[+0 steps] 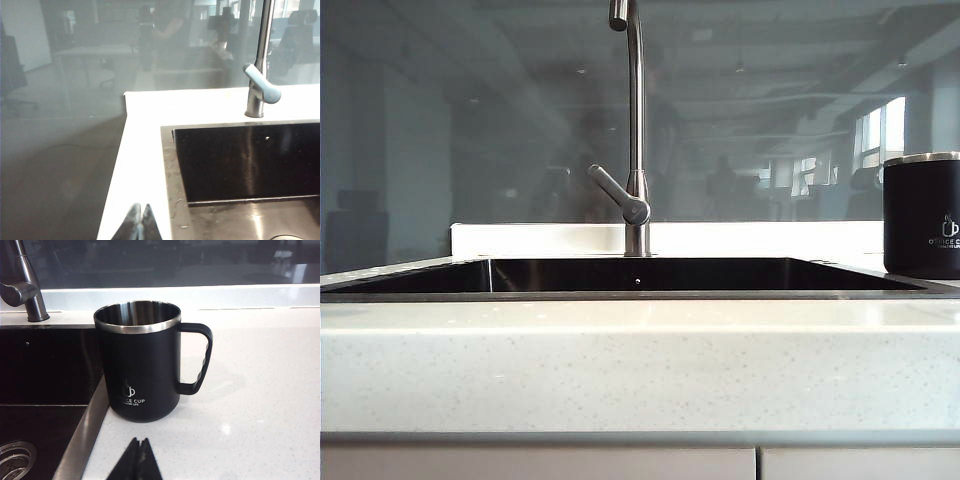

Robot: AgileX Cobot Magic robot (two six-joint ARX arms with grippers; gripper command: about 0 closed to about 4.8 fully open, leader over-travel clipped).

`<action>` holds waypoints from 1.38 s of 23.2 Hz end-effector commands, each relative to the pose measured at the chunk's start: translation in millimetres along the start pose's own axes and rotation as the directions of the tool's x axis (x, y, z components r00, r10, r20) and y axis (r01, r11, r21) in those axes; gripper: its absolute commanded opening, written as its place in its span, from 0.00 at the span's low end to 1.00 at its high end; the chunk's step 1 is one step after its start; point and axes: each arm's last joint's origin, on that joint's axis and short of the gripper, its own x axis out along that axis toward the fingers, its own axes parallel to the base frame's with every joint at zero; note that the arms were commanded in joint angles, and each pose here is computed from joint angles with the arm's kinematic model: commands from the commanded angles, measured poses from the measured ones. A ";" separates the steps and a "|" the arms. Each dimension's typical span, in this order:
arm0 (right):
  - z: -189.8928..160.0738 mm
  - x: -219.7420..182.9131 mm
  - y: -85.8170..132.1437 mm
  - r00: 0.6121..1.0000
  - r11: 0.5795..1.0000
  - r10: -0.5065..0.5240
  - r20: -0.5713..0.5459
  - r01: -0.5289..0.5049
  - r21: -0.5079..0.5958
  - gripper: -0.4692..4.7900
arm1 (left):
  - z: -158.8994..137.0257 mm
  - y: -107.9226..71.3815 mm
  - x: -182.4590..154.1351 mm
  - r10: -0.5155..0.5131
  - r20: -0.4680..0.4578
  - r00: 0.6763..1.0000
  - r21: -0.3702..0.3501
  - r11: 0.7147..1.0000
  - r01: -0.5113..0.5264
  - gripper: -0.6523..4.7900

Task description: Pick up the mug next to the sink, go to the faucet to get some water, pour the water into the sink, and finally put the mug back to its place.

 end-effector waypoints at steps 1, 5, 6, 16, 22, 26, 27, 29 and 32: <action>0.6 0.1 -0.1 1.000 1.000 -0.003 0.015 0.003 -0.001 0.08 | -4.6 1.4 1.1 0.051 0.035 0.998 0.002 0.999 -0.051 0.11; 0.6 0.1 -0.1 1.000 1.000 -0.002 0.016 0.002 -0.001 0.08 | -4.4 1.3 1.1 0.050 0.038 0.998 0.002 0.999 -0.051 0.11; 0.6 0.1 -0.1 1.000 1.000 -0.003 0.015 0.003 -0.001 0.08 | -4.4 1.3 1.1 0.050 0.038 0.998 0.002 0.999 -0.051 0.11; 0.6 0.1 -0.1 1.000 1.000 -0.002 0.015 0.002 -0.001 0.08 | -3.7 1.5 1.1 0.055 0.045 0.997 0.002 0.998 -0.055 0.11; 0.6 0.1 -0.1 1.000 1.000 -0.002 0.015 0.002 -0.001 0.08 | -4.9 1.6 1.1 0.058 0.031 0.998 0.002 0.998 -0.058 0.11; 0.6 0.1 -0.1 1.000 1.000 -0.002 0.015 0.002 -0.001 0.08 | -6.0 1.5 1.1 0.057 0.020 0.998 0.002 0.998 -0.057 0.11; 0.6 0.1 -0.1 1.000 1.000 -0.002 0.015 0.002 -0.001 0.08 | -6.2 1.6 1.1 0.058 0.017 0.998 0.003 0.998 -0.058 0.11; 0.6 0.1 -0.1 1.000 1.000 -0.002 0.015 0.002 -0.001 0.08 | -6.7 1.5 1.2 0.057 0.012 0.998 0.003 0.998 -0.057 0.11; 0.6 0.1 -0.1 1.000 1.000 -0.003 0.015 0.003 -0.001 0.08 | -6.8 1.5 1.2 0.057 0.012 0.998 0.003 0.998 -0.057 0.11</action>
